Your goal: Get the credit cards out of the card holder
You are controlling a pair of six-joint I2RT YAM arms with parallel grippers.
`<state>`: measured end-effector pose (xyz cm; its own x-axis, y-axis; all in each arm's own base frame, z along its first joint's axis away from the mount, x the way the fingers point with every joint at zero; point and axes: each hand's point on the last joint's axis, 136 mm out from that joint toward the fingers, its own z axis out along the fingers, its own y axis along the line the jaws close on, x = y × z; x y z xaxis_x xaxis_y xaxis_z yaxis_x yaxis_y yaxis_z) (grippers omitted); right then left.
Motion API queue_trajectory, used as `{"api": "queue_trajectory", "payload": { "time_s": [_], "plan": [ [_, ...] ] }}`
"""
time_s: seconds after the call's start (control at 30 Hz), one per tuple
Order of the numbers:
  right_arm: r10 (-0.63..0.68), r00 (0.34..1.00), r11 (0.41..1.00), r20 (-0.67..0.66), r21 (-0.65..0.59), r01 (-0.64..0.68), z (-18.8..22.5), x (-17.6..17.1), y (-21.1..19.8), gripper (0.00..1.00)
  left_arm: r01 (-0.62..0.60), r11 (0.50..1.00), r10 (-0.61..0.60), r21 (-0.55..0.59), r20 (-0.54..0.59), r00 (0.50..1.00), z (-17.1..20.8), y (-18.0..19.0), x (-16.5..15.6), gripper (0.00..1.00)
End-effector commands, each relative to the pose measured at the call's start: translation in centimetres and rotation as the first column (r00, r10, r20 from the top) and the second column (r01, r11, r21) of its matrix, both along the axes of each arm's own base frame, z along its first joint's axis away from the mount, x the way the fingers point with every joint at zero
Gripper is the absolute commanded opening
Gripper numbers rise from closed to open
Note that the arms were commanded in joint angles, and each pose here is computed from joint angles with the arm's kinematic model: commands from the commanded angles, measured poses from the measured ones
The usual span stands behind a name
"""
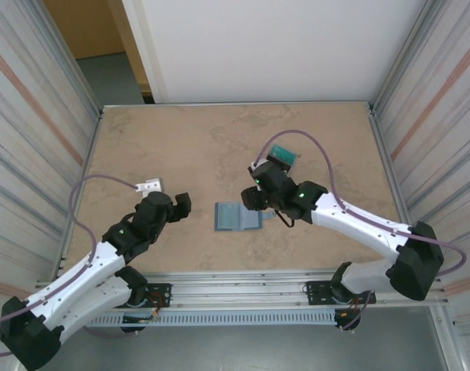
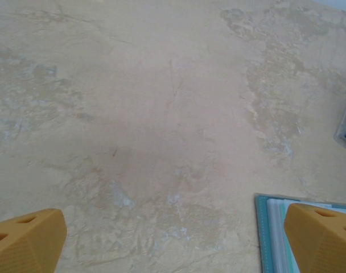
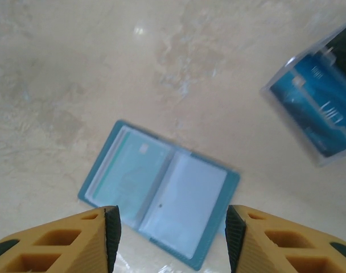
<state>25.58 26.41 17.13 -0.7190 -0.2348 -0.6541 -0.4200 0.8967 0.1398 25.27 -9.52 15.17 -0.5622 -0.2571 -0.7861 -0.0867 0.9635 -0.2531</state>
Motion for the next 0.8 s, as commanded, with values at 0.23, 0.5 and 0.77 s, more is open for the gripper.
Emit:
{"api": "queue_trajectory", "payload": {
  "time_s": [0.23, 0.5, 0.77],
  "plan": [
    [-0.118, 0.989, 0.960, -0.091, -0.265, 0.090, -6.1, -1.1, 4.0, 0.60, -0.073, 0.996, 0.072, -0.053, -0.013, 0.997, -0.9, 1.9, -0.6, 0.99],
    [-0.066, 0.982, 0.950, -0.176, -0.312, 0.008, -9.6, -1.9, 7.9, 0.55, -0.090, 0.995, 0.089, -0.049, -0.024, 0.996, -1.5, 2.3, -0.8, 0.99],
    [-0.057, 0.972, 0.951, -0.230, -0.308, -0.017, -11.7, -2.0, 8.5, 0.56, -0.098, 0.994, 0.096, -0.052, -0.028, 0.995, -1.9, 2.5, -0.9, 0.99]
  ]
}}
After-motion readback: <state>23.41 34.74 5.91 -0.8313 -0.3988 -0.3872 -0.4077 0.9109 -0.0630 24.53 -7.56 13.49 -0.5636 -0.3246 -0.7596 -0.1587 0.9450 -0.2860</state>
